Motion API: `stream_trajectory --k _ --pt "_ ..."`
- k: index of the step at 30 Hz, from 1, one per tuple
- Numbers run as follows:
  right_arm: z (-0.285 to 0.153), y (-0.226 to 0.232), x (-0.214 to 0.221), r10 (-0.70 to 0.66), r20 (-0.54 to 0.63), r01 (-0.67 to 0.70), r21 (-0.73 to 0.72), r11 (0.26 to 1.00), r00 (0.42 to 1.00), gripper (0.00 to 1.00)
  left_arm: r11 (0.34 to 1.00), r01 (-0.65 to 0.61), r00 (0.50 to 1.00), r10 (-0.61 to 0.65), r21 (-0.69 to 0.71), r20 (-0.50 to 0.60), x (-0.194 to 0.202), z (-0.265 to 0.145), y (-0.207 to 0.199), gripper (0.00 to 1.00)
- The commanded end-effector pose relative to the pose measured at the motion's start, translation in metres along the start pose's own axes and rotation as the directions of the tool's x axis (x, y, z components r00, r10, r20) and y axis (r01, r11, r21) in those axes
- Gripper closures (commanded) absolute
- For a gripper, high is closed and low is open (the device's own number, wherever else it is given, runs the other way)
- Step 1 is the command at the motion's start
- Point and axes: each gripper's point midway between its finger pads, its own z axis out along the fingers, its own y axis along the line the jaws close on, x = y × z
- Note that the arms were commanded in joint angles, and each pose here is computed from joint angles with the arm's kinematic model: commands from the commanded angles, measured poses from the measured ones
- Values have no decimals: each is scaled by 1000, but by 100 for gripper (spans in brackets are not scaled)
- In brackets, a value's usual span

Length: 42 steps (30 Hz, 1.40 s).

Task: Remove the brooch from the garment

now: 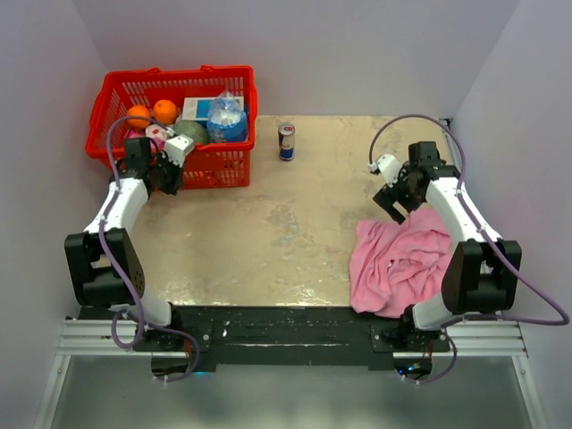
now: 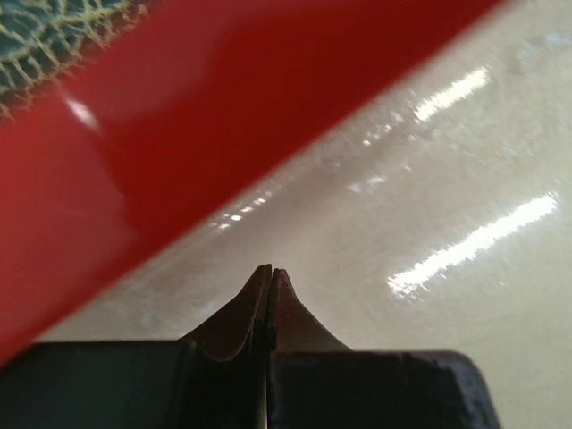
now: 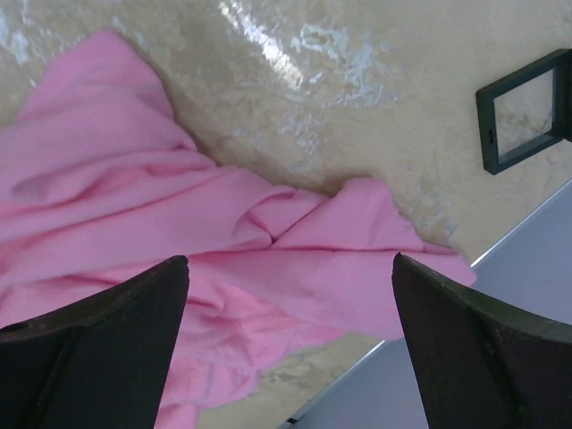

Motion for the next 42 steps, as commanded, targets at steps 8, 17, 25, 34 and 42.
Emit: stream_trajectory --k 8,17,25,34,42 --pt "-40 56 94 -431 -75 418 -145 897 899 1 951 -131 991 128 282 28 16 -16 -86 66" --pt "-18 40 93 -379 -96 379 -20 925 920 4 862 -352 929 273 366 250 -30 -27 -171 38" --pt "-13 53 73 -396 53 398 -54 916 917 82 663 -552 827 356 506 435 -61 -25 -314 38" --pt "-71 44 16 -195 220 214 -67 974 956 55 553 -523 845 241 649 476 -83 -17 -434 41" --pt "-26 85 89 -377 98 383 -59 922 921 38 489 -561 812 170 667 558 -60 -38 -518 27"
